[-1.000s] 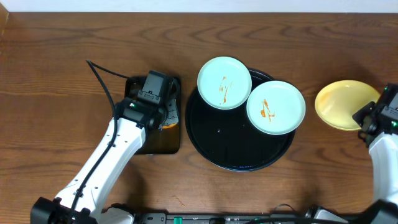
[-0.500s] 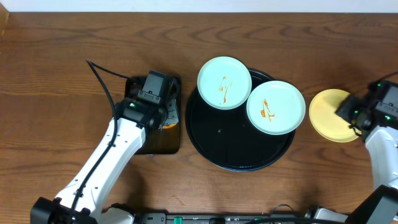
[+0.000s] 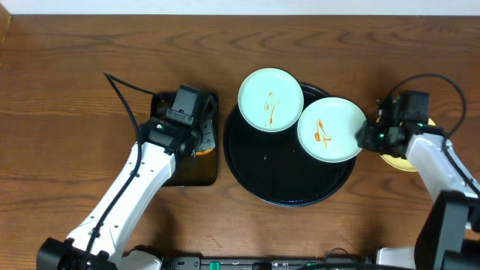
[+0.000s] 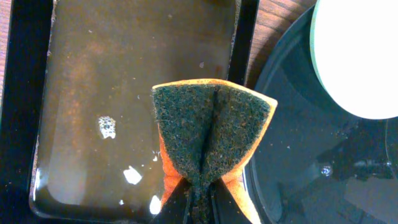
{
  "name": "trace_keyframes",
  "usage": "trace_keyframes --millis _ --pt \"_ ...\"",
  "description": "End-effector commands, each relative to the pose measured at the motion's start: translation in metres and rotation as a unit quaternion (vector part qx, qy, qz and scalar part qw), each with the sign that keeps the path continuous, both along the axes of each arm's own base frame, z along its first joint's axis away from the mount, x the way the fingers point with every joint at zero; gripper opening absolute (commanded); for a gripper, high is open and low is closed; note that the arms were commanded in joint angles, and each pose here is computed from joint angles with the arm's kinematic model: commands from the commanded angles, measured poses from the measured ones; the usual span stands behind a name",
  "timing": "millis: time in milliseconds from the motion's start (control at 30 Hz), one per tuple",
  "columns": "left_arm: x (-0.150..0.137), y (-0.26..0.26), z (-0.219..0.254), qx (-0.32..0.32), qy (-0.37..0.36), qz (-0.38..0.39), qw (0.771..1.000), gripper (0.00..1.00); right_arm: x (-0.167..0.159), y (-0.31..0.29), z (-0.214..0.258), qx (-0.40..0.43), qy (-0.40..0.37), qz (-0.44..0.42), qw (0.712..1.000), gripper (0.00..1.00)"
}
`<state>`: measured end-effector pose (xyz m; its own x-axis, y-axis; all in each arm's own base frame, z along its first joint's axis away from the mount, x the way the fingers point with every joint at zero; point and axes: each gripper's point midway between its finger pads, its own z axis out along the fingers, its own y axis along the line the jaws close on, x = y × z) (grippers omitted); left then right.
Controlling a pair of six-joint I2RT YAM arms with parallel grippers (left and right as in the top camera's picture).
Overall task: Clean dirty plates on tray and stack at the side
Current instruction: 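Move right gripper to grip the rim of a pale blue plate, then scrub the pale blue plate with the sponge in the left gripper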
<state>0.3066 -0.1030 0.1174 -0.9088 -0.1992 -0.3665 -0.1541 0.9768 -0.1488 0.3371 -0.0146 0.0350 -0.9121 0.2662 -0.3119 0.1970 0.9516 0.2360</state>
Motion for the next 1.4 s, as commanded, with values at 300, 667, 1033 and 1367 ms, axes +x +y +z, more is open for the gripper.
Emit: trace_keyframes --millis 300,667,1033,1367 --pt "-0.001 0.004 -0.003 0.010 0.001 -0.004 1.000 0.08 -0.016 0.026 -0.004 0.009 0.037 0.038 0.999 0.01" --pt "0.006 -0.026 0.002 -0.043 -0.015 -0.036 0.998 0.08 -0.042 0.059 0.010 0.060 0.066 0.076 0.993 0.01" --pt "-0.011 -0.106 -0.030 -0.076 0.018 -0.115 0.990 0.08 -0.061 0.104 0.002 0.045 0.098 0.107 0.988 0.01" --pt "-0.032 -0.195 -0.035 -0.127 -0.015 -0.211 0.969 0.08 -0.066 0.119 0.000 0.029 0.102 0.114 0.988 0.01"
